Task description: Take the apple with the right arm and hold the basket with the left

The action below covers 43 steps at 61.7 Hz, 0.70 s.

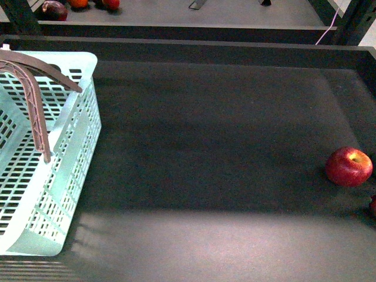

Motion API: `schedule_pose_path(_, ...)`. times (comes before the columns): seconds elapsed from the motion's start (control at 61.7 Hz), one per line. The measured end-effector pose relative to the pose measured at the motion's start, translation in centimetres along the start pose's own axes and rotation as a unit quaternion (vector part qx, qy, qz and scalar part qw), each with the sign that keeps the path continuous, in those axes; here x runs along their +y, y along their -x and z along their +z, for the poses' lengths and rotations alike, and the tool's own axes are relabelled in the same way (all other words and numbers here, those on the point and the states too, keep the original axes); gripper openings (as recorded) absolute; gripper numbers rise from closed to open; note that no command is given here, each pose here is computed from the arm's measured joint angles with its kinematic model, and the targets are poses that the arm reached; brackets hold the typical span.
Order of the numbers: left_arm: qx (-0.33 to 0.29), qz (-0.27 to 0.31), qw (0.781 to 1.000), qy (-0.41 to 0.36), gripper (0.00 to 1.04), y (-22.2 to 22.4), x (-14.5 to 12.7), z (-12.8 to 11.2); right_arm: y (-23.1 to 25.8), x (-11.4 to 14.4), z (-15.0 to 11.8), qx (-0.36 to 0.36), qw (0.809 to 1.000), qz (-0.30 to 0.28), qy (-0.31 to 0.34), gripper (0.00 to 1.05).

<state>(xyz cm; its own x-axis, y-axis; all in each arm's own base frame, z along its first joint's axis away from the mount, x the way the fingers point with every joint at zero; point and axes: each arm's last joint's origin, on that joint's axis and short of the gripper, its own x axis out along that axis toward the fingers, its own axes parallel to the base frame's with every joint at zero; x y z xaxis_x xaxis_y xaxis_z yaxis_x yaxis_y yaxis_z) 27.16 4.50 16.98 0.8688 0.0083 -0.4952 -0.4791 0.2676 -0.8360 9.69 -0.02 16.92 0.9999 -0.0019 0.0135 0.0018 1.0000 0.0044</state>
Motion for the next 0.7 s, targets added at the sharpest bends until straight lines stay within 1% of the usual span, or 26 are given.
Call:
schedule_pose_path(0.081, -0.007, -0.005, 1.000, 0.017, 0.98, -1.7, -0.8, 0.6, 0.0, 0.0, 0.0, 0.000, 1.000, 0.000, 0.000, 0.96)
schedule_pose_path(0.275, -0.003, 0.007, 0.999, 0.041, 0.98, -4.5, -1.0, 1.1, 0.0, 0.0, 0.0, 0.000, 1.000, 0.000, 0.000, 0.96)
schedule_pose_path(0.502, -0.001, 0.010, 0.999, 0.052, 0.98, -6.5, -1.3, 1.4, 0.0, 0.0, 0.0, 0.000, 1.000, 0.000, 0.000, 0.96)
schedule_pose_path(0.648, 0.000, 0.022, 0.998, 0.057, 0.98, -7.5, -0.8, 1.3, 0.0, 0.0, 0.0, 0.000, 1.000, 0.000, 0.000, 0.96)
schedule_pose_path(0.664, 0.001, 0.023, 0.998, 0.058, 0.98, -7.5, -0.8, 1.3, 0.0, 0.0, 0.0, 0.000, 1.000, 0.000, 0.000, 0.96)
schedule_pose_path(0.697, 0.001, 0.026, 0.998, 0.058, 0.93, -7.7, -0.7, 1.3, 0.0, 0.0, 0.0, 0.000, 1.000, 0.000, 0.000, 0.96)
